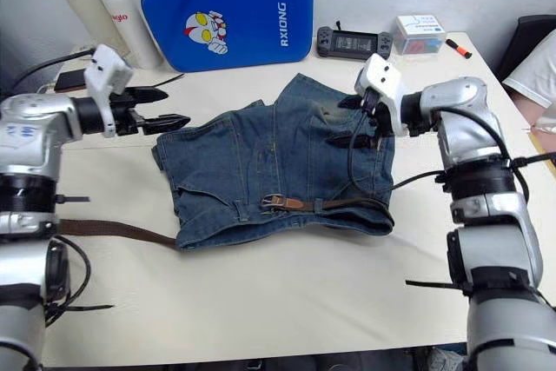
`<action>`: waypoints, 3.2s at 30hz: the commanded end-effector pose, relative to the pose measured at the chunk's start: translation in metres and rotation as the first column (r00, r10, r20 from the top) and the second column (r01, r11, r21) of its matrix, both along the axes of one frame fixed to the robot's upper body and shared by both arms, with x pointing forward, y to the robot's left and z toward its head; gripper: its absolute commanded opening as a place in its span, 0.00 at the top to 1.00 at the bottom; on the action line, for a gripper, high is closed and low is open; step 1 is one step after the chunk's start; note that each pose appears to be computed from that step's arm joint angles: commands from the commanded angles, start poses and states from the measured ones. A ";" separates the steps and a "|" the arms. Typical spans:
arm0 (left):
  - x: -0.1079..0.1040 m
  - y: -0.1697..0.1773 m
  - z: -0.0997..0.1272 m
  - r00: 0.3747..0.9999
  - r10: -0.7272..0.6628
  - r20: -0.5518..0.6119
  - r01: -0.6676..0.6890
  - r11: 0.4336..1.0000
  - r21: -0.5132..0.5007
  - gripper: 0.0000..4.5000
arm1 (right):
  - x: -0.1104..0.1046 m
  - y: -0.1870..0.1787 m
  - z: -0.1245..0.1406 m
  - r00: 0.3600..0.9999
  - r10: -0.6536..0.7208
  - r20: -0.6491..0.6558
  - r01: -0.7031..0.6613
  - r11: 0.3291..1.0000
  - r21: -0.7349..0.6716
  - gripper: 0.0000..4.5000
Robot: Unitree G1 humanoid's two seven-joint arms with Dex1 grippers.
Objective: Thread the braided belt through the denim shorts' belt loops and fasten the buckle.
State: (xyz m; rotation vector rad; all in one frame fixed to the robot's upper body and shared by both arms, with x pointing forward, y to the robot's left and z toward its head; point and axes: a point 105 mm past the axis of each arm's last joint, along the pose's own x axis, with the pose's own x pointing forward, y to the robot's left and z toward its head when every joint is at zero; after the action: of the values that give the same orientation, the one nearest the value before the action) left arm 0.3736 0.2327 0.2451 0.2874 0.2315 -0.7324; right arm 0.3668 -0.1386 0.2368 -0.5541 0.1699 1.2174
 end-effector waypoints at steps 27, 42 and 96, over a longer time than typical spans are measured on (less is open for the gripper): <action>-0.153 0.088 -0.087 0.566 0.666 -0.486 -0.813 0.354 -0.462 0.00 | -0.075 0.051 -0.009 0.873 0.434 -0.224 -0.450 0.893 -0.024 0.00; -0.106 0.056 -0.104 0.142 0.612 -0.778 -0.974 -0.054 -0.221 0.00 | -0.079 0.046 -0.014 0.904 0.381 -0.193 -0.395 0.918 -0.039 0.00; -0.065 -0.077 -0.011 0.974 -0.226 0.025 0.224 0.972 0.066 0.99 | -0.098 0.043 0.009 0.987 0.148 -0.058 -0.144 0.988 0.063 0.00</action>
State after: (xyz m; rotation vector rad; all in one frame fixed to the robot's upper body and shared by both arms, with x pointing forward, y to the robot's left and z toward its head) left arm 0.3060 0.1548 0.2189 0.4425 0.2062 -0.9539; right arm 0.2770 -0.0998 0.2364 -0.4770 0.1939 1.3751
